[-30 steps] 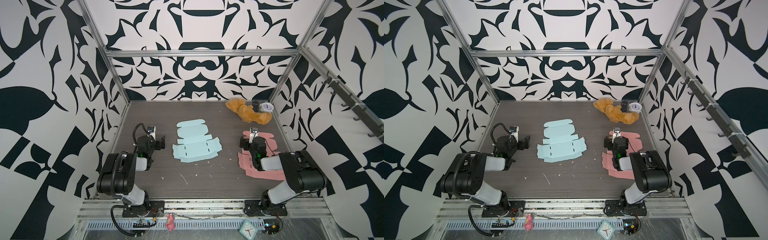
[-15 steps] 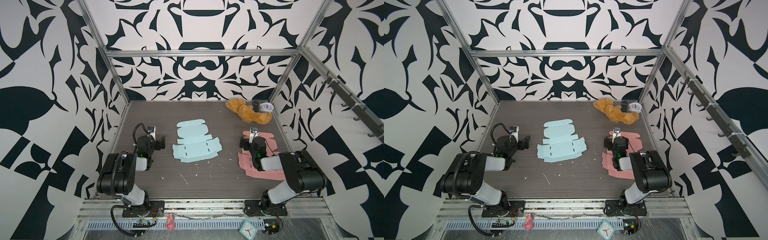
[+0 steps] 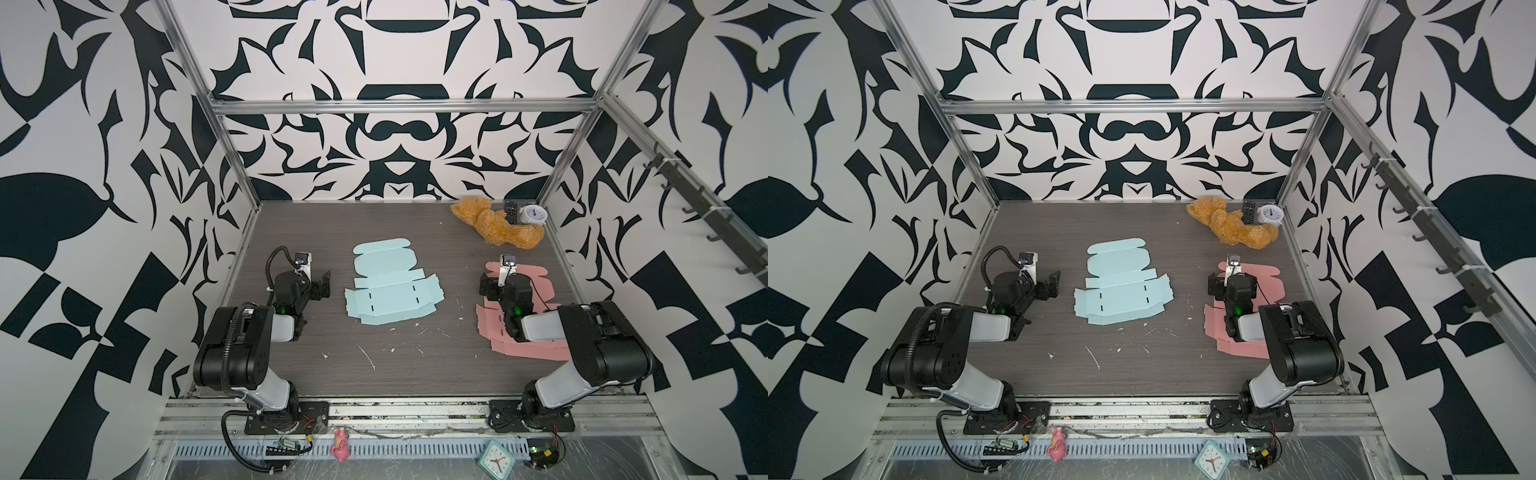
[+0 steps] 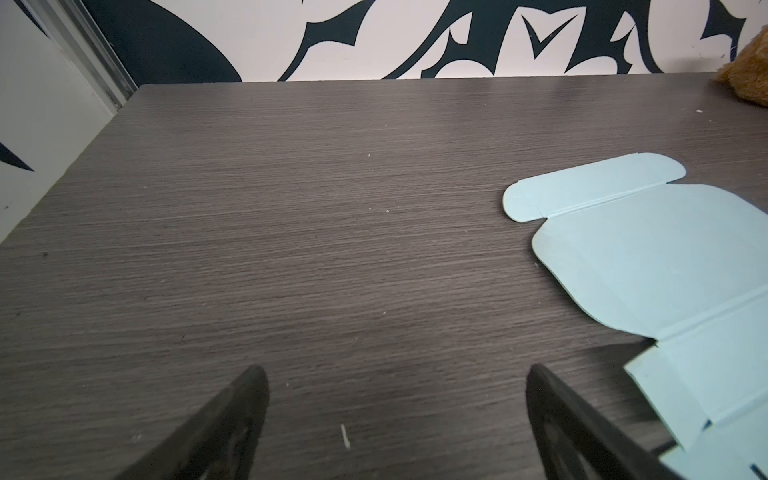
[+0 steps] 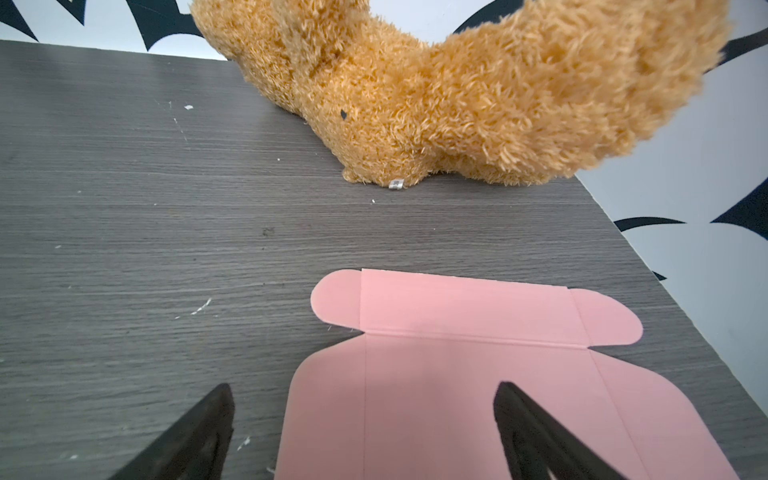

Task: Fold the paper box

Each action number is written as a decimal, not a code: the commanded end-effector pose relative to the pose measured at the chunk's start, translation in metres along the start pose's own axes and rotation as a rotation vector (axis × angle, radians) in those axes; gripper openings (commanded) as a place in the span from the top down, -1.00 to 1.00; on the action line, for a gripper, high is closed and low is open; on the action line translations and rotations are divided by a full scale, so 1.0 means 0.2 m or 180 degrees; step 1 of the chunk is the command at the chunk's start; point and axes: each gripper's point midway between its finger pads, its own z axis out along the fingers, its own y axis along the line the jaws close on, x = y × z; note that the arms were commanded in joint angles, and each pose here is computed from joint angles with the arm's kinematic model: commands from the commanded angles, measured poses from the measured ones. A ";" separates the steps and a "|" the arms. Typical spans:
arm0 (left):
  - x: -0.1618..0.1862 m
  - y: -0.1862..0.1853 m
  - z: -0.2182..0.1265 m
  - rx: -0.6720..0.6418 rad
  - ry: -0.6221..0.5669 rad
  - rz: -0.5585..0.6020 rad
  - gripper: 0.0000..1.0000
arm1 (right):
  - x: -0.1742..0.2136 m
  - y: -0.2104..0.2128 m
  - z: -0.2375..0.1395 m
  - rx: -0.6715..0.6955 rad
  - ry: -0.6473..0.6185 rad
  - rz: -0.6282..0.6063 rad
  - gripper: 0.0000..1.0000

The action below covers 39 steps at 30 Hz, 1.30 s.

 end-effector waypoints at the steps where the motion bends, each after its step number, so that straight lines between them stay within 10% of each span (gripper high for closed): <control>1: -0.04 0.01 0.00 -0.0029 -0.0077 -0.0018 -0.98 | -0.07 -0.01 0.00 0.0006 -0.0134 0.0021 -0.99; 39: -0.29 -0.05 -0.22 0.0112 0.0085 -0.0365 -0.98 | -0.26 -0.03 -0.16 -0.0008 -0.0079 0.0109 -0.99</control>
